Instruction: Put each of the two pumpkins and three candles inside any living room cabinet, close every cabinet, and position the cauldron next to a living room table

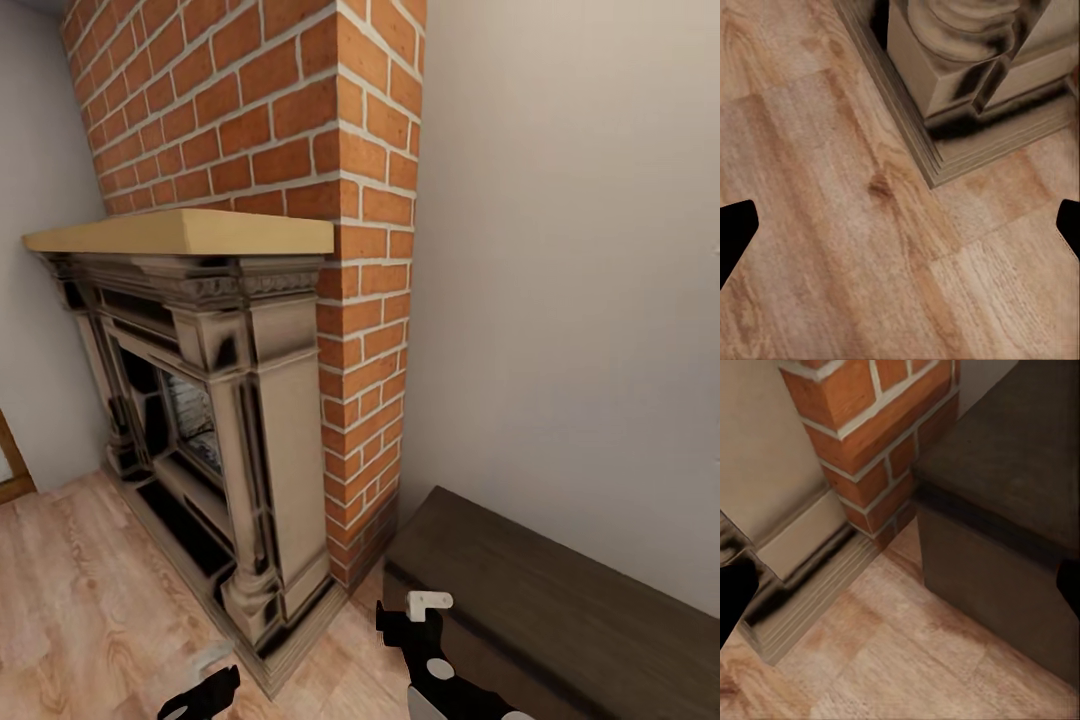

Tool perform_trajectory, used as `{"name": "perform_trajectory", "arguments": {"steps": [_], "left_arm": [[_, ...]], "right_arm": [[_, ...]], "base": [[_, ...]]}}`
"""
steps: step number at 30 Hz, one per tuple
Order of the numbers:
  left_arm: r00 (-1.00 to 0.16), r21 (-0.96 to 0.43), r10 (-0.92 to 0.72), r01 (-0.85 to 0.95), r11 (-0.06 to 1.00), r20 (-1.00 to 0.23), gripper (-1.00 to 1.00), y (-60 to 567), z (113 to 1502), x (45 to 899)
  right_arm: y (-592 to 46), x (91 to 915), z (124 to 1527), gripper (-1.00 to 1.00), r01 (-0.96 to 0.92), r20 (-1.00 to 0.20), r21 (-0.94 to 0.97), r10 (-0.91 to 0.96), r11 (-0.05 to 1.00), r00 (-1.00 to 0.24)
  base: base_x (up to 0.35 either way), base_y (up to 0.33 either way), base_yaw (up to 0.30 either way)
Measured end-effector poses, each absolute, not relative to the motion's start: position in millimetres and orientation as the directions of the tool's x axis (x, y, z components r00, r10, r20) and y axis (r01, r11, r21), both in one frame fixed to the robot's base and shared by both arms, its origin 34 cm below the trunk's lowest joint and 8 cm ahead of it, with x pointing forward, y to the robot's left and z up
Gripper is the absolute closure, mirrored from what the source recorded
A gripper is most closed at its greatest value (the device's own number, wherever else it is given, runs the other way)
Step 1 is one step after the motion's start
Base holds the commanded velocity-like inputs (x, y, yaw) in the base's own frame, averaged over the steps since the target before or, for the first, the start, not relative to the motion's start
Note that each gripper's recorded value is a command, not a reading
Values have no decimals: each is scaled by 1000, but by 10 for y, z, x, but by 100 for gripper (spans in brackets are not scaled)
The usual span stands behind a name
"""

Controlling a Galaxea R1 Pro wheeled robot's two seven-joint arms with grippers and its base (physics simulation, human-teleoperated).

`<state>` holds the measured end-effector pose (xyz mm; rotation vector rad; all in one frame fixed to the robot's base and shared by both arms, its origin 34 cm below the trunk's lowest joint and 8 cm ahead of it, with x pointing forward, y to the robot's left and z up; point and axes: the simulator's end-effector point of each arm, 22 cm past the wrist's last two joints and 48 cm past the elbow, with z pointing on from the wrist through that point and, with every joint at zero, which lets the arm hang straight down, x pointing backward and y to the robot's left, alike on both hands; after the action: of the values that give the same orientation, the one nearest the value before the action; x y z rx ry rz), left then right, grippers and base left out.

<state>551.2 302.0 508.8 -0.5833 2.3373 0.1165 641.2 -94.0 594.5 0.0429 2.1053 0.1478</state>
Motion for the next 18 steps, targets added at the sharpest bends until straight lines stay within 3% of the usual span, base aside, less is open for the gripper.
{"name": "perform_trajectory", "arguments": {"steps": [18], "left_arm": [[-639,-83,-378,-442,893,-670,-100,3022,5113,5527]], "right_arm": [[-940,6424,5979,-100,-30,-857,123,91,992,-508]], "base": [[141,97,-277]]}}
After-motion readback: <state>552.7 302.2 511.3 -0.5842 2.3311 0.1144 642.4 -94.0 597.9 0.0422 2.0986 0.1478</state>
